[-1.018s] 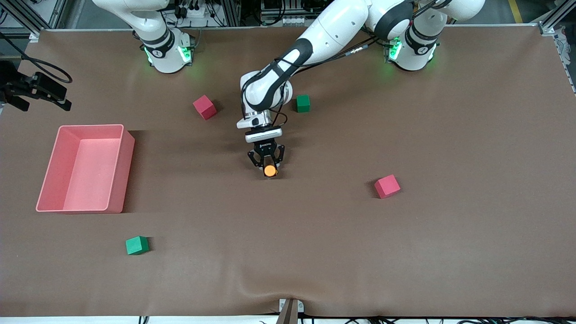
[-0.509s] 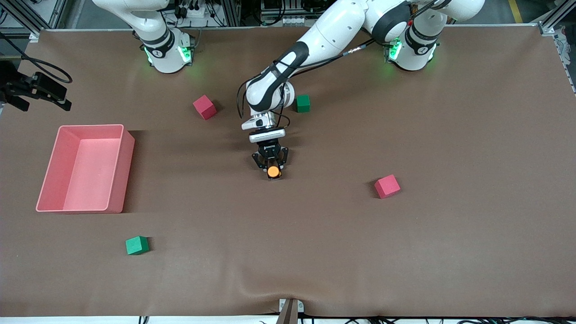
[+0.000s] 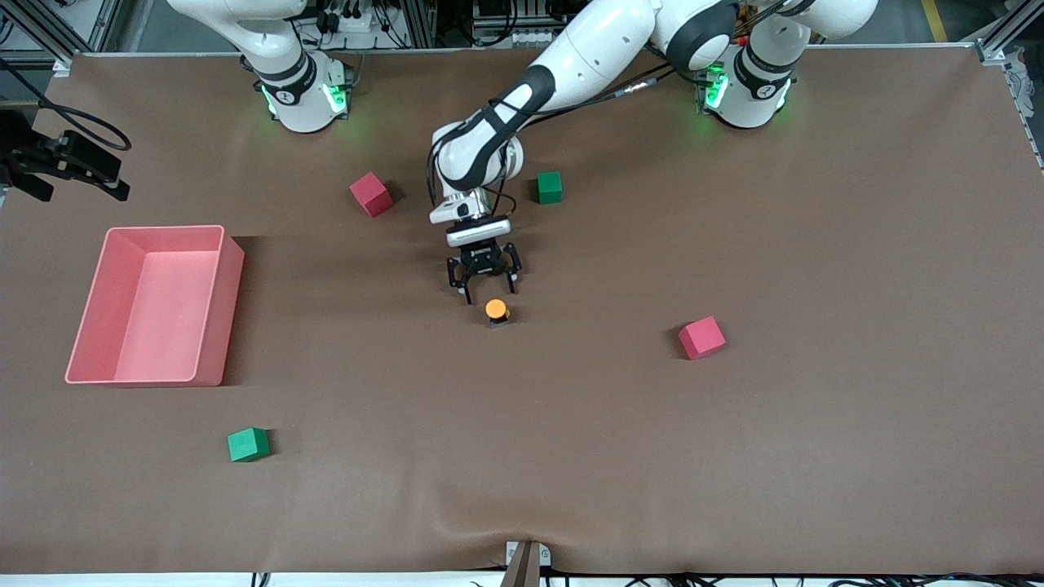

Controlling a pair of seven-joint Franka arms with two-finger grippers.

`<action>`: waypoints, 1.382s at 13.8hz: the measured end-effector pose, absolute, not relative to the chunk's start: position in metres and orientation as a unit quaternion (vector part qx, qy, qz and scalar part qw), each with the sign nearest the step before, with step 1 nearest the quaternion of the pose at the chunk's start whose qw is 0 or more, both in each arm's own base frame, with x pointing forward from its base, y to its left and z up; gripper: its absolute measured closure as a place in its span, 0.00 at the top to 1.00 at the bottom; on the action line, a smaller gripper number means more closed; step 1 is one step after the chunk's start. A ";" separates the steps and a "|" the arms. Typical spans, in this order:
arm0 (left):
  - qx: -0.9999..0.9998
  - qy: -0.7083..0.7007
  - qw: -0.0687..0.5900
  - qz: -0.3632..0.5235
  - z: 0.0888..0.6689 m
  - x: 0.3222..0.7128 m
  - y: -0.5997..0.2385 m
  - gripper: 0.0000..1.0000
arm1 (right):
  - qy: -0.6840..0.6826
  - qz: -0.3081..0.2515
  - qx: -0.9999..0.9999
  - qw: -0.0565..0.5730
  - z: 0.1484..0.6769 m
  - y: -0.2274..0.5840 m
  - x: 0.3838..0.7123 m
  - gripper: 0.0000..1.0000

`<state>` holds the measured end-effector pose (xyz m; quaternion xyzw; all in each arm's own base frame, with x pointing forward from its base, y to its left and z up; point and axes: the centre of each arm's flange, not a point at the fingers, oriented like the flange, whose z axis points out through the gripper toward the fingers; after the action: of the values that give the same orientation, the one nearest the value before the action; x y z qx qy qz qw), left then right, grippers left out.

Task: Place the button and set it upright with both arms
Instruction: 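Open the left gripper to release the upright button, then lift the left gripper up away from the button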

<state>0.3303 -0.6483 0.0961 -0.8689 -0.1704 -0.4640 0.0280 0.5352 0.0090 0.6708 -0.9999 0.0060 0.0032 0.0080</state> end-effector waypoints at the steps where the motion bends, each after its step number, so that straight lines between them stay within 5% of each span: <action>1: -0.874 -0.187 0.027 -0.447 0.102 0.322 -0.654 1.00 | 0.006 0.003 -1.000 0.008 0.671 0.009 0.535 1.00; 6: -0.912 -0.237 0.048 -0.332 0.163 0.287 -0.679 1.00 | 0.006 0.003 -1.000 0.008 0.671 0.009 0.535 1.00; 10: -0.933 -0.255 0.071 -0.244 0.260 0.303 -0.676 1.00 | 0.006 0.003 -1.000 0.008 0.671 0.009 0.535 1.00; 19: -0.946 -0.300 -0.014 -0.124 0.500 0.498 -0.514 1.00 | 0.006 0.004 -1.000 0.008 0.670 0.009 0.536 1.00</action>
<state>0.4982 -0.5138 0.4998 -0.9456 -0.3005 -0.1236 -0.0141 0.5357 0.0090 0.6704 -0.9999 0.0060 0.0040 0.0080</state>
